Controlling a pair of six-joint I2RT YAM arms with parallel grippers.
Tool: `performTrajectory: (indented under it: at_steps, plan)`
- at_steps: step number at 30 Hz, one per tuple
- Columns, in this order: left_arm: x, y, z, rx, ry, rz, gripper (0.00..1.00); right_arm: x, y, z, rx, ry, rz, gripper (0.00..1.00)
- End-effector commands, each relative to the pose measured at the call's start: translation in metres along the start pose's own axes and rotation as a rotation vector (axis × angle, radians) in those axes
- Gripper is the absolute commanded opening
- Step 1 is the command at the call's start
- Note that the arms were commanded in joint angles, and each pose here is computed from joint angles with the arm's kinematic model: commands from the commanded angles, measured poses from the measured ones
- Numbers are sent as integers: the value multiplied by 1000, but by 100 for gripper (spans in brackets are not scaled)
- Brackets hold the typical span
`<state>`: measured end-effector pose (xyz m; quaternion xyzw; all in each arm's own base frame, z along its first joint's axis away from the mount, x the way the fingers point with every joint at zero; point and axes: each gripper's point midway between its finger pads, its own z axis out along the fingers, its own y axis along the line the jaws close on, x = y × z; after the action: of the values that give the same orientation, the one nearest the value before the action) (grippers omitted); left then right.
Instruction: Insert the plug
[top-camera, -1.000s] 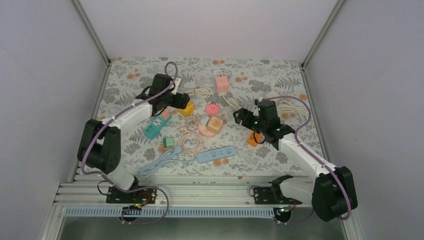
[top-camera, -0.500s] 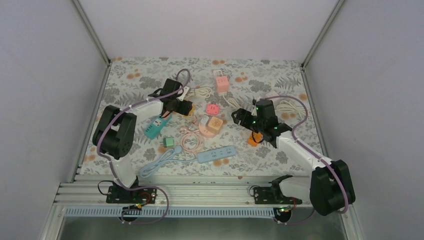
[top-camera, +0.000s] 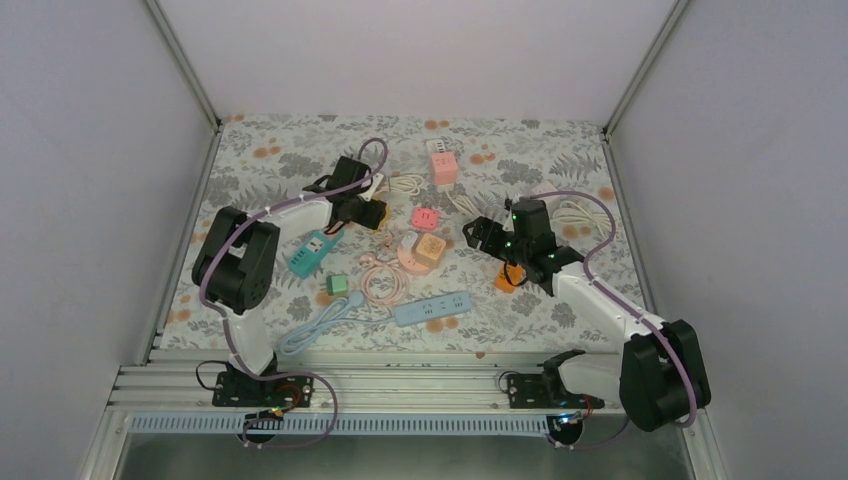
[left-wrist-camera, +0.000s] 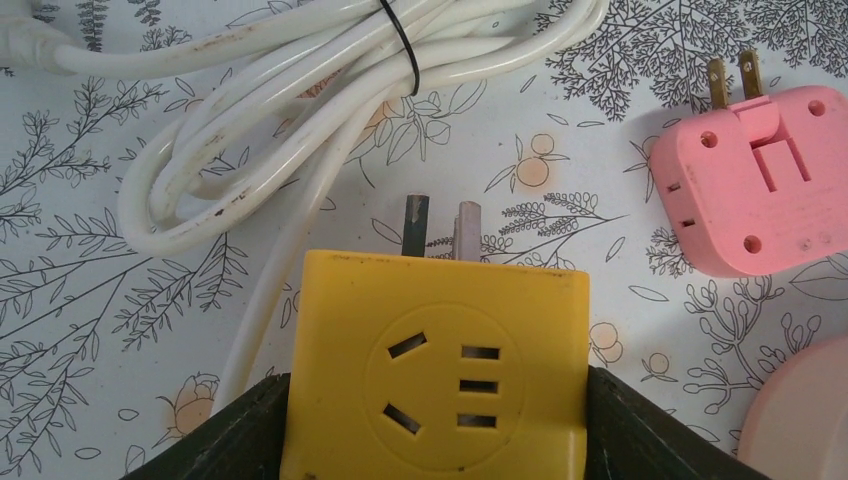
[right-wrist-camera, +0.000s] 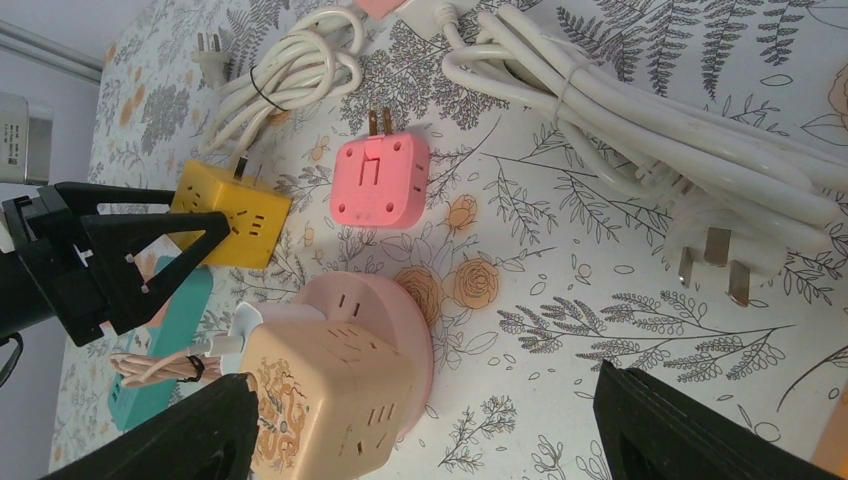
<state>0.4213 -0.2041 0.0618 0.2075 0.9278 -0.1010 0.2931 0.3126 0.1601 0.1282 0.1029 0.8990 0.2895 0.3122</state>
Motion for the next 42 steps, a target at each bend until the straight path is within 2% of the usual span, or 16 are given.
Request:
performTrajectory:
  at_steps: [1, 21, 23, 26, 28, 34, 38, 42]
  plan:
    - [6, 8, 9, -48, 37, 16, 61, -11, 10, -5, -35, -44, -20, 87]
    - [15, 5, 17, -41, 75, 41, 72, -13, 13, -10, -50, -55, -20, 87]
    - [13, 5, 17, -40, 69, 40, 70, -14, 14, -10, -52, -57, -21, 87]
    - [7, 4, 12, -39, 49, 41, 57, -14, 14, -11, -53, -59, -20, 87]
    - [-1, 3, 5, -39, 13, 48, 52, -15, 15, -12, -56, -62, -21, 87]
    - [-39, -9, -45, -12, -164, 104, 50, -17, 30, -16, -118, -59, -56, 87]
    - [-72, -18, -94, 10, -356, 134, 47, -15, 70, -24, -310, -11, -132, 87]
    - [-96, -55, -141, 132, -540, 218, 47, -14, 119, -40, -529, 43, -187, 89]
